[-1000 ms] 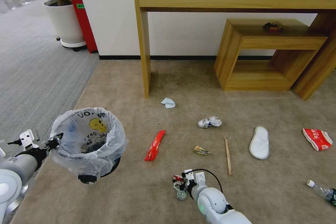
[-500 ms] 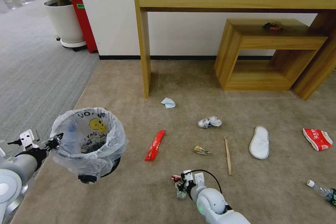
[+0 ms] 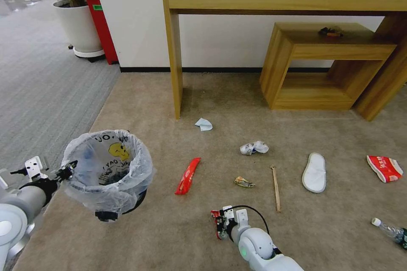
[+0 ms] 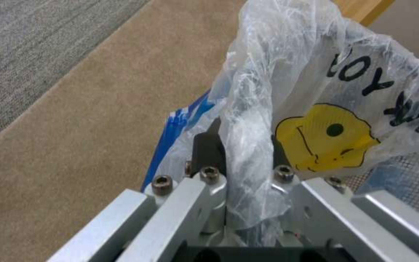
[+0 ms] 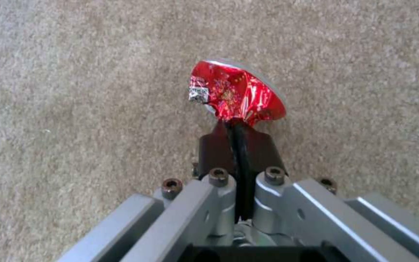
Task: Pick up the trash bin and place the garbage on the floor into it.
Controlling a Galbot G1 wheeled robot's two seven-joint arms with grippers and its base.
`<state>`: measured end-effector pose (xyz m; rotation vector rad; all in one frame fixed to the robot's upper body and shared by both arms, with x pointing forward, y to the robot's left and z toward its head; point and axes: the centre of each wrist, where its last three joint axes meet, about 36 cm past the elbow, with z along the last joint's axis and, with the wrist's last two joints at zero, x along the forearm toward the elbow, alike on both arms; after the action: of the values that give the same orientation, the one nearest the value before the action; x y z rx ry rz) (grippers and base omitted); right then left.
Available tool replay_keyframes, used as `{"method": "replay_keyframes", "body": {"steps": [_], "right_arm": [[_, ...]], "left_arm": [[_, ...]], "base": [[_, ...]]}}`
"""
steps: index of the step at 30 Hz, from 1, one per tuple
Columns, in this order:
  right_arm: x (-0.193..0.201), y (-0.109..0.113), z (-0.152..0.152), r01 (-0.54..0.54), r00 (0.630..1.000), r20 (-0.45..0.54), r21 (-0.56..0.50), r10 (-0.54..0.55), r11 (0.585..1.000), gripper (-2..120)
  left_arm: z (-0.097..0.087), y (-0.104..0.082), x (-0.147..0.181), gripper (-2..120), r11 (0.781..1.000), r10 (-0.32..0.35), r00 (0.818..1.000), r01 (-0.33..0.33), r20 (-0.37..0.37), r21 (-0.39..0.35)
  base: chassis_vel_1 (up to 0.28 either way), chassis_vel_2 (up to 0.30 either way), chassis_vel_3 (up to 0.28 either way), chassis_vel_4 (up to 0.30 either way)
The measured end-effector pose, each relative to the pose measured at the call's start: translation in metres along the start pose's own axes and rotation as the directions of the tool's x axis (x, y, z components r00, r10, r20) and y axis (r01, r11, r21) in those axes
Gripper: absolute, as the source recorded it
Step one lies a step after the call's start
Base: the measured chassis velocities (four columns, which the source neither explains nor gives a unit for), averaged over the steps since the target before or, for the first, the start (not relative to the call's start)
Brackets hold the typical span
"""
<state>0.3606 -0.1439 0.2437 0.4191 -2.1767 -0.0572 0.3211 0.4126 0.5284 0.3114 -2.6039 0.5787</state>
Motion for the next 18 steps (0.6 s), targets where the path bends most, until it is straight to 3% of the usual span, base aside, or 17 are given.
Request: {"method": "replay_keyframes", "body": {"steps": [18], "right_arm": [[0.022,-0.008,-0.003,0.001,0.999,0.037,-0.004,-0.001,1.0,0]], "left_arm": [[0.001,-0.002,0.0,3,1.0,0.008,1.0,-0.008,-0.002,0.002]], "base": [[0.0,0.0,0.0,0.0]]}}
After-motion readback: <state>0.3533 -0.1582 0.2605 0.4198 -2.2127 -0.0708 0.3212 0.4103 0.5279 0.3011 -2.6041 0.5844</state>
